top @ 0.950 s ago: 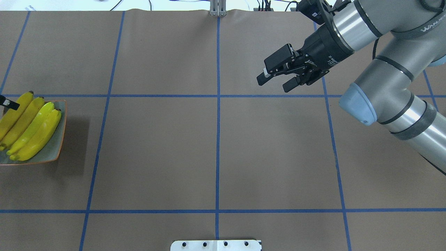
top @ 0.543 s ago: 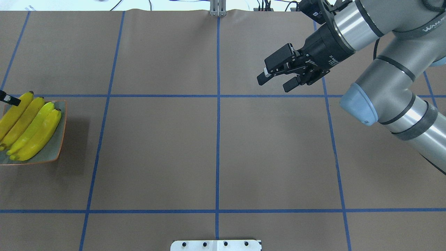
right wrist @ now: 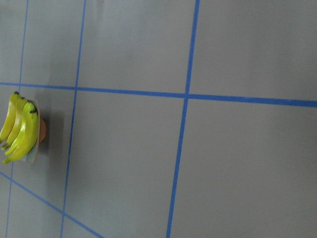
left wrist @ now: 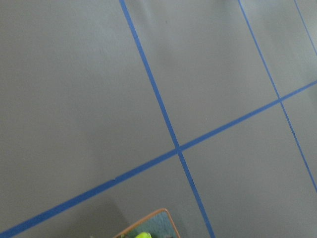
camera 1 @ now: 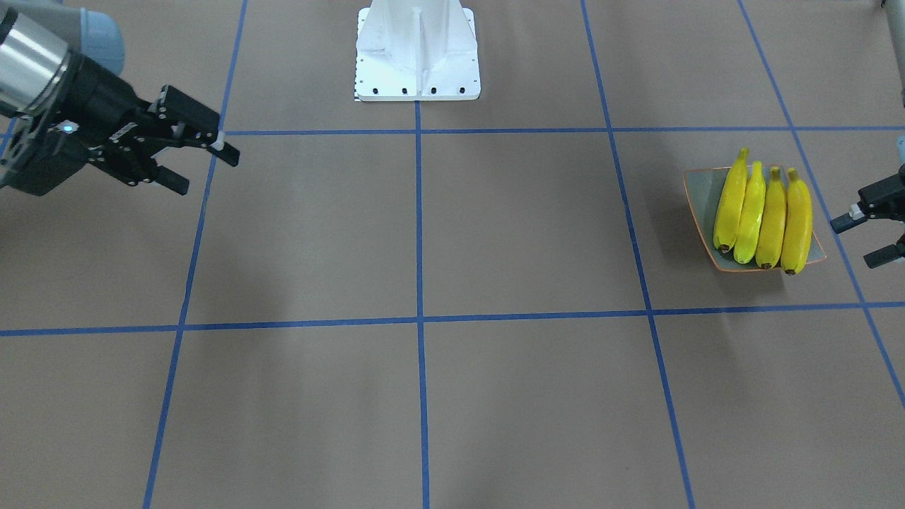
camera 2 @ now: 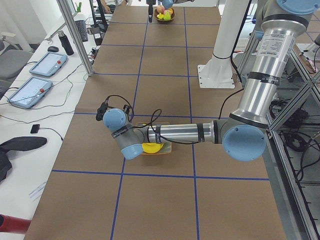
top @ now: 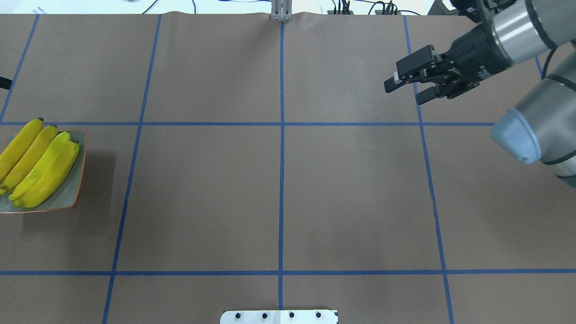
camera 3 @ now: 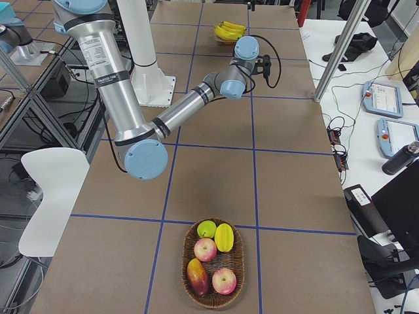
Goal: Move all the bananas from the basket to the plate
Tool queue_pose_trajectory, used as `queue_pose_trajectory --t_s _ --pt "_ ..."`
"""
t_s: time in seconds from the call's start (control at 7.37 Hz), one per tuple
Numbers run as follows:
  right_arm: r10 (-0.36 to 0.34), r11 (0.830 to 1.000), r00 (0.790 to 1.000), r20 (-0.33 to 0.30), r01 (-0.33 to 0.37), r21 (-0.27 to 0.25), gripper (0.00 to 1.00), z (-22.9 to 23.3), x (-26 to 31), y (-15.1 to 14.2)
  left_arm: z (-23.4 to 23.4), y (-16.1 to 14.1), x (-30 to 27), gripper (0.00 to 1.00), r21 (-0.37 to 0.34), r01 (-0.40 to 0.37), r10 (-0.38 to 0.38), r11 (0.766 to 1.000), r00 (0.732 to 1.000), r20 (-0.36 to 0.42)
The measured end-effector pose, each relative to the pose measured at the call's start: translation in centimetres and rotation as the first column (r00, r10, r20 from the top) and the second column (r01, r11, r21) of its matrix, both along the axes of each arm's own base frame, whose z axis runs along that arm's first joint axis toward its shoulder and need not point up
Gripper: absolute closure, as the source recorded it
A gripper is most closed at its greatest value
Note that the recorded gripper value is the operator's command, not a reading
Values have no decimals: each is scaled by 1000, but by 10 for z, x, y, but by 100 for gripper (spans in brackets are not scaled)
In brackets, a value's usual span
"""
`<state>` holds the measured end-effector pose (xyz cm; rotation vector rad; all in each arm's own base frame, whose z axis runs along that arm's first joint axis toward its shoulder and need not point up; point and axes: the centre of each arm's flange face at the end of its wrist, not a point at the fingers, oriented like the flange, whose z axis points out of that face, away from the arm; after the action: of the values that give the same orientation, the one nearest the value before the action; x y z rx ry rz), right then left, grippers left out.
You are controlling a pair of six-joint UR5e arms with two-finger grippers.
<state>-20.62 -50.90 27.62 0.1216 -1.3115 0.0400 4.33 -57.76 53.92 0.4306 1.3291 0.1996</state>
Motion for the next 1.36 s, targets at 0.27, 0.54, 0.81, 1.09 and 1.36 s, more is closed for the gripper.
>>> queue_pose_trajectory --t_s 0.27,0.54,0.81,1.09,1.36 --pt "91 995 991 -99 -86 45 0 69 52 -7 -3 -9 -16 1 18 117 -118 993 992 47" --pt "173 983 962 -211 -154 105 0 127 95 -6 2 -20 -18 1 38 229 -232 973 966 113" --pt "205 975 921 -331 -161 156 0 184 119 5 13 -33 -24 1 70 273 -282 959 933 224" --pt "198 976 896 -396 -142 166 0 230 146 12 13 -44 -42 1 88 252 -267 964 893 361" --pt "169 981 877 -451 -106 162 0 266 177 13 -12 -44 -52 1 31 192 -184 981 866 465"
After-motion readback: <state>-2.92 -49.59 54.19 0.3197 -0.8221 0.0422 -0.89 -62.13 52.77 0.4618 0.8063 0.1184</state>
